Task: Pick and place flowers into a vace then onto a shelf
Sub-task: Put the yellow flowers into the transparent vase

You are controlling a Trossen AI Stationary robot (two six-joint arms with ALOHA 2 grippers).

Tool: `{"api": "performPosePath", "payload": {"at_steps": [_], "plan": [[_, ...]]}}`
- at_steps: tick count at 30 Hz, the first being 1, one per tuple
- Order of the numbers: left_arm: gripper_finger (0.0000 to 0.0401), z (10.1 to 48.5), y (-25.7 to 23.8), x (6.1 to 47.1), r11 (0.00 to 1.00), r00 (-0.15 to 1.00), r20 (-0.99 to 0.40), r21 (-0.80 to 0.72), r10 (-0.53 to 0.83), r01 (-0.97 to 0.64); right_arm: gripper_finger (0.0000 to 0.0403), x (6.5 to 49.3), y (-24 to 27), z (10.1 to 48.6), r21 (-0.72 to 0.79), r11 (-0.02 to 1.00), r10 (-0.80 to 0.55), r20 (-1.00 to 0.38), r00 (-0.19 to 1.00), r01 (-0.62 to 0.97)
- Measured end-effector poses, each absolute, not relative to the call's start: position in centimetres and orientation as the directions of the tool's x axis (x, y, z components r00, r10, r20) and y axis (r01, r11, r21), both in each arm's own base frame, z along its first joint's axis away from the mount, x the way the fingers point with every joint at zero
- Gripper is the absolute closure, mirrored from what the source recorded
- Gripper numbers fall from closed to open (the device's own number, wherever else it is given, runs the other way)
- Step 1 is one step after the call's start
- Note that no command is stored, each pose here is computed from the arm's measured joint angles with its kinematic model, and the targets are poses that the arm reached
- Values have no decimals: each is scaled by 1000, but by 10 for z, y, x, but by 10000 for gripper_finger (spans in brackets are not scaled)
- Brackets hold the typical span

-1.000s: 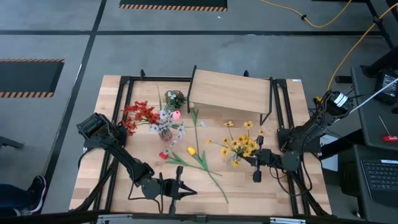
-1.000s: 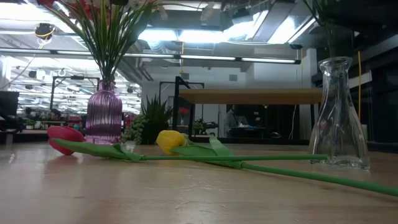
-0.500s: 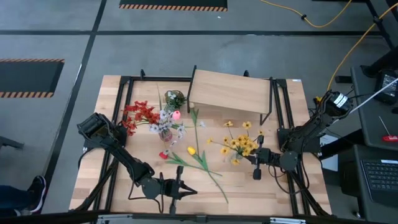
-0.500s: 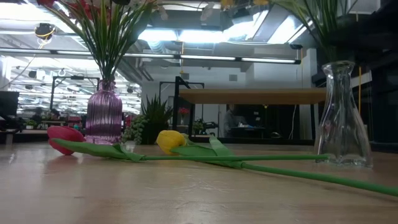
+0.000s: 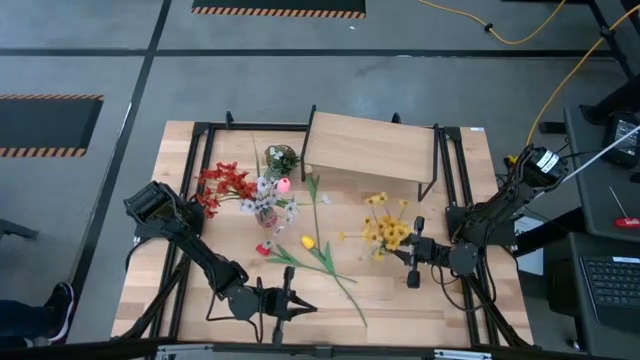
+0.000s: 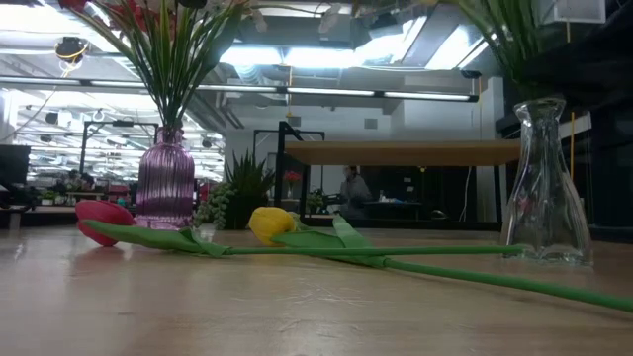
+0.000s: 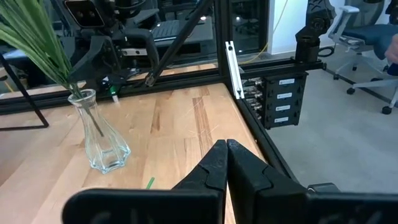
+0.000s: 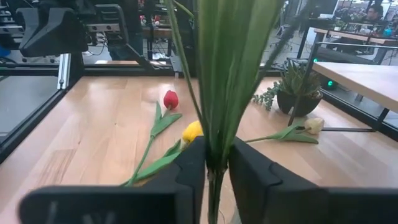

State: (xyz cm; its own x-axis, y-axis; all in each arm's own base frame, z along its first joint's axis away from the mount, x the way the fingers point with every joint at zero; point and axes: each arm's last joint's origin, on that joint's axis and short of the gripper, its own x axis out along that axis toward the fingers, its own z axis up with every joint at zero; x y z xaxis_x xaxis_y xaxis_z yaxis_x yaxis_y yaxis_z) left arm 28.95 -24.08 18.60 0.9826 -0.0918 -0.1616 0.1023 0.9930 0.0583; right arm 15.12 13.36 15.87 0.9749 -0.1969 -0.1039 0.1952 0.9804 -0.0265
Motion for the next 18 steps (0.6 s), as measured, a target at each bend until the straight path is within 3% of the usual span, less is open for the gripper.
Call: {"api": "performPosePath", "payload": {"at_steps": [9,18], "plan": [[399,184,-242,288,994,979,-177,28,-96,103,261,150,135,159,-57,982,-187,-103,977,182],[398,184,-248,283,993,977,-177,2,-115,117,242,139,134,180,-66,984,-168,-41,985,165]]}}
